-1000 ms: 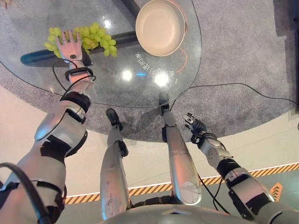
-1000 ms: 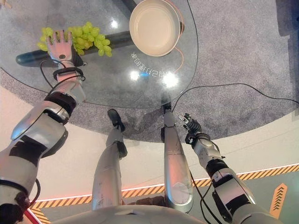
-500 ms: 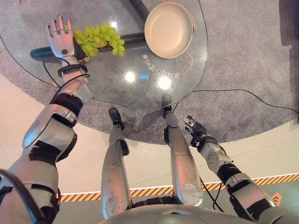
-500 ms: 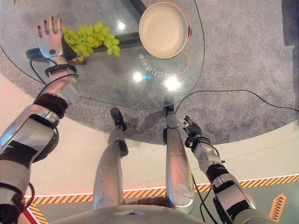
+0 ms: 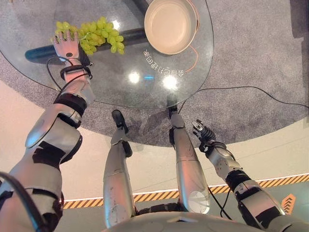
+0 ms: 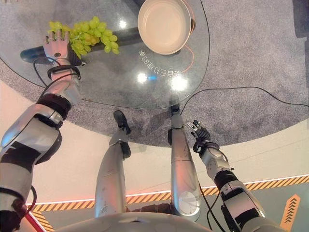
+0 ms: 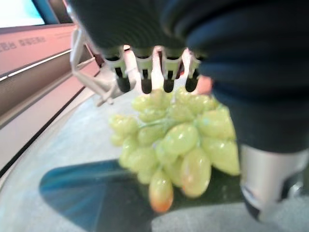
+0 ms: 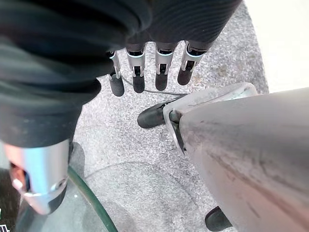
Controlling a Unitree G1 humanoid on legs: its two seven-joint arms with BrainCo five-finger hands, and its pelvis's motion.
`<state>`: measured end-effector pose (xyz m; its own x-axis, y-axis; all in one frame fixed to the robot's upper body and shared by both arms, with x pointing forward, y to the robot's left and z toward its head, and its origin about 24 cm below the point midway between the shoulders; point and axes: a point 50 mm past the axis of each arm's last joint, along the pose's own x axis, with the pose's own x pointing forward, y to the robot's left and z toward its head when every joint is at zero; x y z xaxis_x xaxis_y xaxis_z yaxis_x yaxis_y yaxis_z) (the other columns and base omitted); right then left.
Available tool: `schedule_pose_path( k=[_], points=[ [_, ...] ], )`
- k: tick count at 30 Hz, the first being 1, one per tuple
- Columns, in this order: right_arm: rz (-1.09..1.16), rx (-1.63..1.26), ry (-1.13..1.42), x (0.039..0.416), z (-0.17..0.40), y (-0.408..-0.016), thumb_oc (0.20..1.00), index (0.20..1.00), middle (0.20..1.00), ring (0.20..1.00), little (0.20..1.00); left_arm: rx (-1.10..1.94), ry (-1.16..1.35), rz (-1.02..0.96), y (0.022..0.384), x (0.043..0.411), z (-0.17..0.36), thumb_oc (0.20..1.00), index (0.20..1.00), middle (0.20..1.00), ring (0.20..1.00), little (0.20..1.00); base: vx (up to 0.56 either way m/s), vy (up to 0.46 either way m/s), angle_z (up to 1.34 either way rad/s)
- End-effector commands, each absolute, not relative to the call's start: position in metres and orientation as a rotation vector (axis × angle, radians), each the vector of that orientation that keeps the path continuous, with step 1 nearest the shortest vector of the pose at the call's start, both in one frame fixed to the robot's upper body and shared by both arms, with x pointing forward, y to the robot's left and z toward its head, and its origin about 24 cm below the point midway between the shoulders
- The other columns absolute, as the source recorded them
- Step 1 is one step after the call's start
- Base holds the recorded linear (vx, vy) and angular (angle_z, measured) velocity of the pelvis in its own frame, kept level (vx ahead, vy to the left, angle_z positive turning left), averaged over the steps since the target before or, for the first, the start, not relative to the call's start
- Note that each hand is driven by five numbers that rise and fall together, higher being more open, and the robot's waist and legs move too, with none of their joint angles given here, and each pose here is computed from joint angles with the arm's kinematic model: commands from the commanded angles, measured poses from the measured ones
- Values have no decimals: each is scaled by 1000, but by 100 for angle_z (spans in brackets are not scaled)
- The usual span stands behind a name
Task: Pick up fruits into the plate
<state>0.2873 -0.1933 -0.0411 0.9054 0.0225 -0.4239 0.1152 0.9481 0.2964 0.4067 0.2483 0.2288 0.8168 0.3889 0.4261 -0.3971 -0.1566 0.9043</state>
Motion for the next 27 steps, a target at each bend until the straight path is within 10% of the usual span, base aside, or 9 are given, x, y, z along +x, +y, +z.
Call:
schedule_pose_path(
  k=[1,24,25,26,27],
  points=[
    [-39,367,411,275,-43,-195,1000,1000,1000,1000,1000,1570,13,867,277,397,264,1000,1000,1000,1000,1000,23,13,-4],
    [-19,473,297,274,-29,-193,1000,1000,1000,1000,1000,1681,162,836,278,399,269,1000,1000,1000,1000,1000,14,3,-2],
    [-16,475,293,274,-27,-192,1000,1000,1000,1000,1000,1692,171,827,278,399,267,511,511,511,511,511,0,0,0],
    [-14,477,291,274,-27,-191,1000,1000,1000,1000,1000,1699,175,820,277,399,265,200,200,200,200,200,0,0,0],
    [-11,478,288,274,-26,-191,1000,1000,1000,1000,1000,1705,194,804,279,400,263,200,200,200,200,200,0,0,0]
  ],
)
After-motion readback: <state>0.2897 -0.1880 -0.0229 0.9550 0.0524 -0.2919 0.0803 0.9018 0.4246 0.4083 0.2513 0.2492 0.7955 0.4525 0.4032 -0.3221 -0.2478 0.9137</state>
